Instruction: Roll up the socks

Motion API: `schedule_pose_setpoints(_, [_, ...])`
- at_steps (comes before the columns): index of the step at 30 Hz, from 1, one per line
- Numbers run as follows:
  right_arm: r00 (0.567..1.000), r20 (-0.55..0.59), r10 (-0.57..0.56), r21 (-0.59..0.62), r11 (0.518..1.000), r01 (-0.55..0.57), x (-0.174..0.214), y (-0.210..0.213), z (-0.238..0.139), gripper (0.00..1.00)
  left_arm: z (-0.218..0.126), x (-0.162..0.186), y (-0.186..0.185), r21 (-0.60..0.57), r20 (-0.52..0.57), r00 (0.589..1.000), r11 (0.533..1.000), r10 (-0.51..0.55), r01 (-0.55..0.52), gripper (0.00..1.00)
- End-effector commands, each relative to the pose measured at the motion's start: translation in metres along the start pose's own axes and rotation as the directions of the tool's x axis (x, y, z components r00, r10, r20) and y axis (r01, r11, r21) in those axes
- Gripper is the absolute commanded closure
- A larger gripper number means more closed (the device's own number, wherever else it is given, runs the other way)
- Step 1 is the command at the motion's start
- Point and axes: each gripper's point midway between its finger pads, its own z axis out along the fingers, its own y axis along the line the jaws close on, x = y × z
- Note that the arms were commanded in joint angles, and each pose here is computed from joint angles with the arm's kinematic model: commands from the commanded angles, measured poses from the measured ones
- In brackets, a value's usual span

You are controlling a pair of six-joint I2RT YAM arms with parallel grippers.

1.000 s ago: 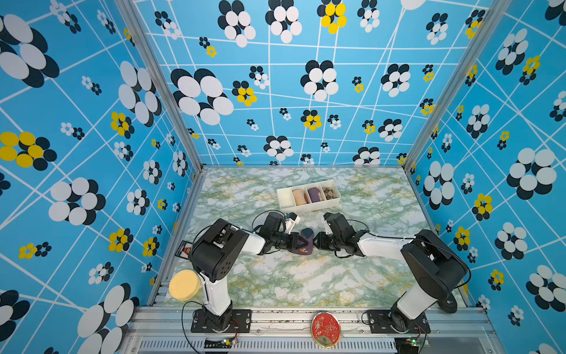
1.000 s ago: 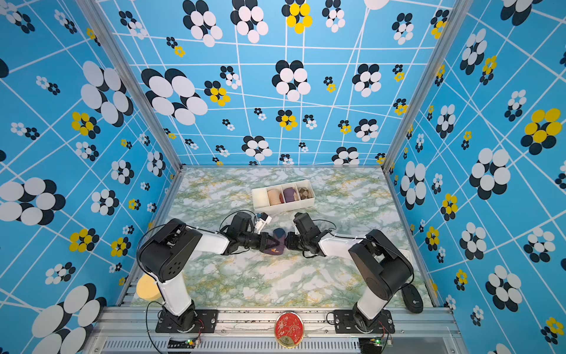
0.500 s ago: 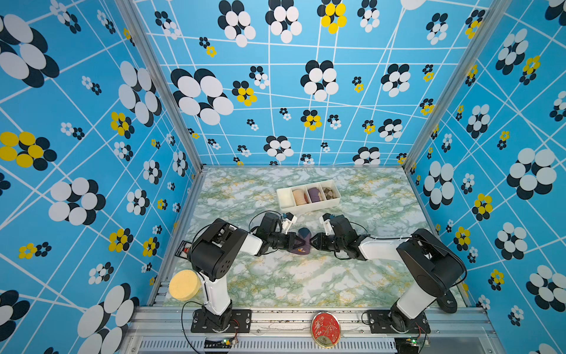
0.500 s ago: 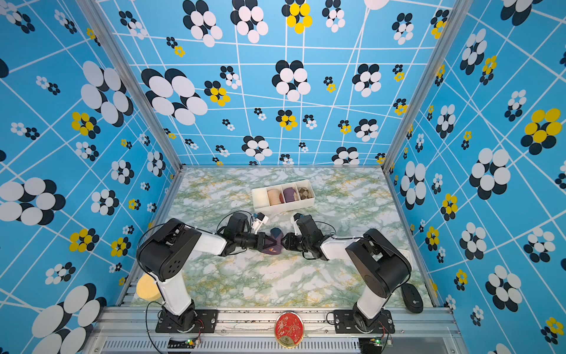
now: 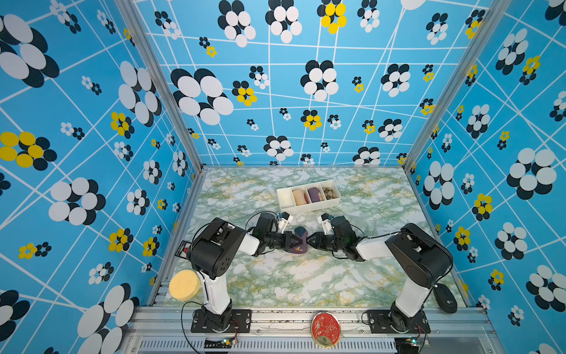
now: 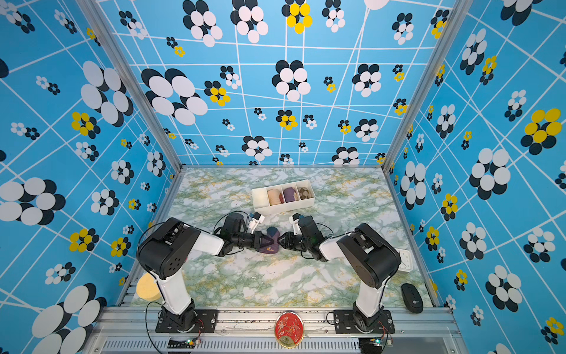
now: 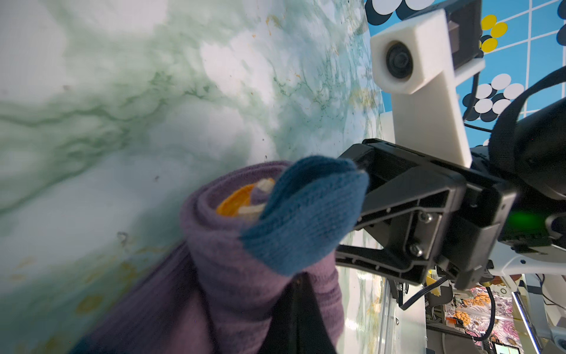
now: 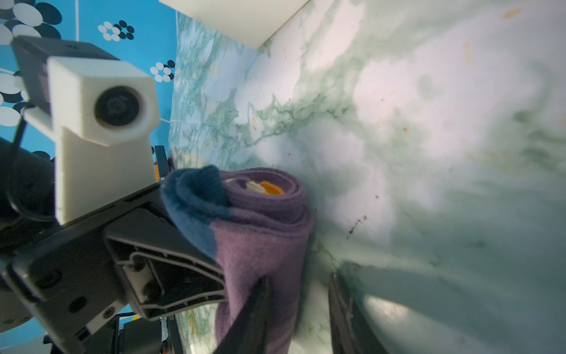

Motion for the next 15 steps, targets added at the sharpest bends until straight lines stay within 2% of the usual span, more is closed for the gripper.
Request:
schedule_pose_setpoints(1, [0.991,-0.087,-0.105,-0.285,0.955,0.077,0.02,0.068,0.002,0.66,0.011,0.054,0.051,-0.174,-0.093,0.979,0.971,-0.18,0.162,1.0])
schedule_pose_setpoints(8, [0.989,-0.095,-0.116,-0.239,0.967,0.09,0.024,0.062,-0.004,0.66,0.027,0.066,0.045,-0.18,-0.134,0.977,0.973,-0.168,0.143,1.0])
schedule_pose_setpoints(15, [0.986,-0.107,-0.129,-0.169,0.98,0.109,0.032,0.052,-0.017,0.67,0.056,0.073,0.021,-0.144,-0.192,0.973,0.984,-0.131,0.104,1.0])
